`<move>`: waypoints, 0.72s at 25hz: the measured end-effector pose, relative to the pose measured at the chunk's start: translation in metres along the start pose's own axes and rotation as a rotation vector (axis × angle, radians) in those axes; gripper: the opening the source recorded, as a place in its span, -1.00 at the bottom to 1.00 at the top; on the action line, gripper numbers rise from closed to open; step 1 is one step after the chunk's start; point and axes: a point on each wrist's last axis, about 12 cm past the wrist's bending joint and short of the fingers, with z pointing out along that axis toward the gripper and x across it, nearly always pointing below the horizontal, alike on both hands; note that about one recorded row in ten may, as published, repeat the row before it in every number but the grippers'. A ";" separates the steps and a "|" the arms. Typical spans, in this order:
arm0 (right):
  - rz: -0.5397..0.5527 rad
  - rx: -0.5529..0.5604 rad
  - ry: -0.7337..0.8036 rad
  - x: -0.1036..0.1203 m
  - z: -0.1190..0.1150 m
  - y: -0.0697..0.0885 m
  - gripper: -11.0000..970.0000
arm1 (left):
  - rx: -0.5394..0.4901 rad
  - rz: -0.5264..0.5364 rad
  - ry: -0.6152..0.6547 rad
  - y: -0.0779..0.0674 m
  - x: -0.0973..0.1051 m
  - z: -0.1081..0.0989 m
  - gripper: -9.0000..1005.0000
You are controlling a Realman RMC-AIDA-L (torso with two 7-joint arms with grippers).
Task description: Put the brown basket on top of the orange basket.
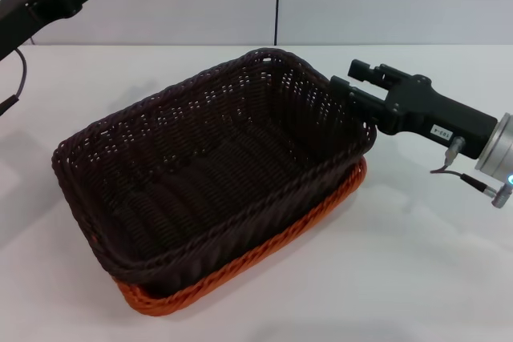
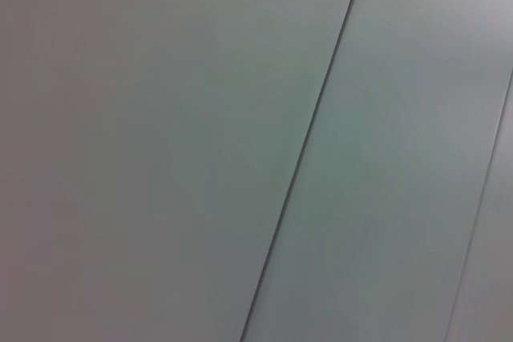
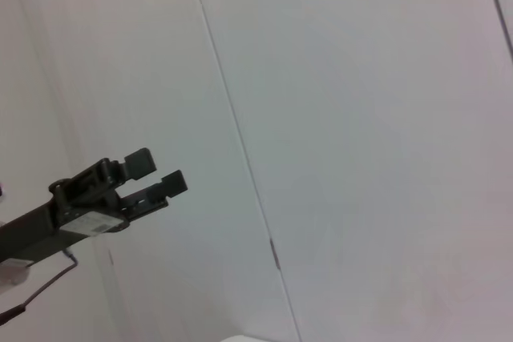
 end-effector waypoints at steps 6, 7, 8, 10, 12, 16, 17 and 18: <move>-0.022 0.046 -0.058 -0.009 -0.009 -0.007 0.27 | -0.011 0.005 -0.012 0.001 0.000 -0.002 0.65; -0.042 0.085 -0.105 -0.017 -0.018 -0.013 0.32 | -0.020 0.005 -0.023 0.002 -0.001 -0.004 0.65; -0.051 0.102 -0.124 -0.021 -0.022 -0.016 0.38 | -0.025 0.004 -0.029 0.003 -0.001 -0.006 0.65; -0.076 0.160 -0.183 -0.030 -0.036 -0.023 0.38 | -0.034 0.003 -0.038 0.004 -0.002 -0.009 0.65; -0.110 0.235 -0.245 -0.037 -0.052 -0.030 0.39 | -0.038 0.005 -0.047 0.004 -0.002 -0.012 0.65; -0.205 0.375 -0.324 -0.045 -0.077 -0.042 0.40 | -0.053 0.015 -0.144 0.003 0.001 -0.027 0.65; -0.263 0.484 -0.371 -0.046 -0.093 -0.048 0.40 | -0.061 0.029 -0.190 0.003 0.003 -0.034 0.65; -0.263 0.484 -0.371 -0.046 -0.093 -0.048 0.40 | -0.061 0.029 -0.190 0.003 0.003 -0.034 0.65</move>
